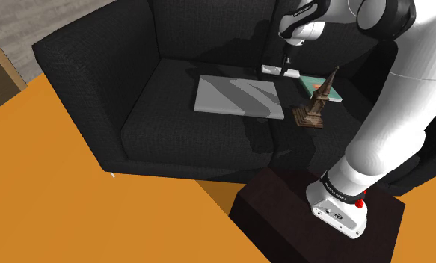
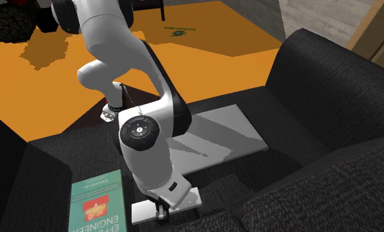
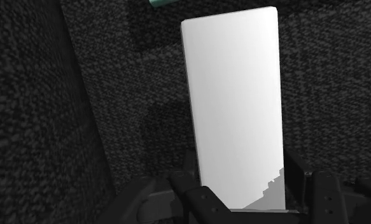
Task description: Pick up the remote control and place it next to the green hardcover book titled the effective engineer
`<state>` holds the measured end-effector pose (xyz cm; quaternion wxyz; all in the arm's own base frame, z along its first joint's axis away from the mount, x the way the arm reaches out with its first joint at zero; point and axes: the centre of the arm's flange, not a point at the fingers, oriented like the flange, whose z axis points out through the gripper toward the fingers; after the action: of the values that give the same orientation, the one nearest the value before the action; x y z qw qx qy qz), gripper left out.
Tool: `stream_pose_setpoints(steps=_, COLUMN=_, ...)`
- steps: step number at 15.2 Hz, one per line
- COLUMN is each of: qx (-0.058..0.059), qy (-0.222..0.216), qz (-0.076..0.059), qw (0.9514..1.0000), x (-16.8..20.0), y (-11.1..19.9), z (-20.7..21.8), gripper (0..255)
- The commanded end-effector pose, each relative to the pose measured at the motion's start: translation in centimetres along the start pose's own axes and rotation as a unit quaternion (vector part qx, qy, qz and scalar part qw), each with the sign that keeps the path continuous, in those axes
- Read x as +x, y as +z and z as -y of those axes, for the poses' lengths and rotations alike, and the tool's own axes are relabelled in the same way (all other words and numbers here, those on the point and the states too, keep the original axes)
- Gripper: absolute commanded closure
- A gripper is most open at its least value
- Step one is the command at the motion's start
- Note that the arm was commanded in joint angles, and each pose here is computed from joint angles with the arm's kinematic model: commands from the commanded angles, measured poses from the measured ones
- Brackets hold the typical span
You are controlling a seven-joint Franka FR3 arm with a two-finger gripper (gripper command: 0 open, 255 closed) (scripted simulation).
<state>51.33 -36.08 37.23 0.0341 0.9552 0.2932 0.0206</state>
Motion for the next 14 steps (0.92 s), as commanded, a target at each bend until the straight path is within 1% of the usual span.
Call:
stream_pose_setpoints(steps=1, qx=0.000, qy=0.000, qz=0.000, qw=1.0000, x=0.03, y=0.99, z=0.07, gripper=255)
stream_pose_setpoints(steps=3, qx=0.000, qy=0.000, qz=0.000, qw=1.0000, x=0.01, y=1.89, z=0.14, gripper=255)
stream_pose_setpoints(steps=10, qx=0.000, qy=0.000, qz=0.000, qw=1.0000, x=0.01, y=1.89, z=0.14, gripper=255)
stream_pose_setpoints(steps=11, qx=0.000, qy=0.000, qz=0.000, qw=1.0000, x=0.01, y=1.88, z=0.14, gripper=0)
stream_pose_setpoints(steps=14, qx=0.000, qy=0.000, qz=0.000, qw=1.0000, x=0.01, y=1.89, z=0.14, gripper=0)
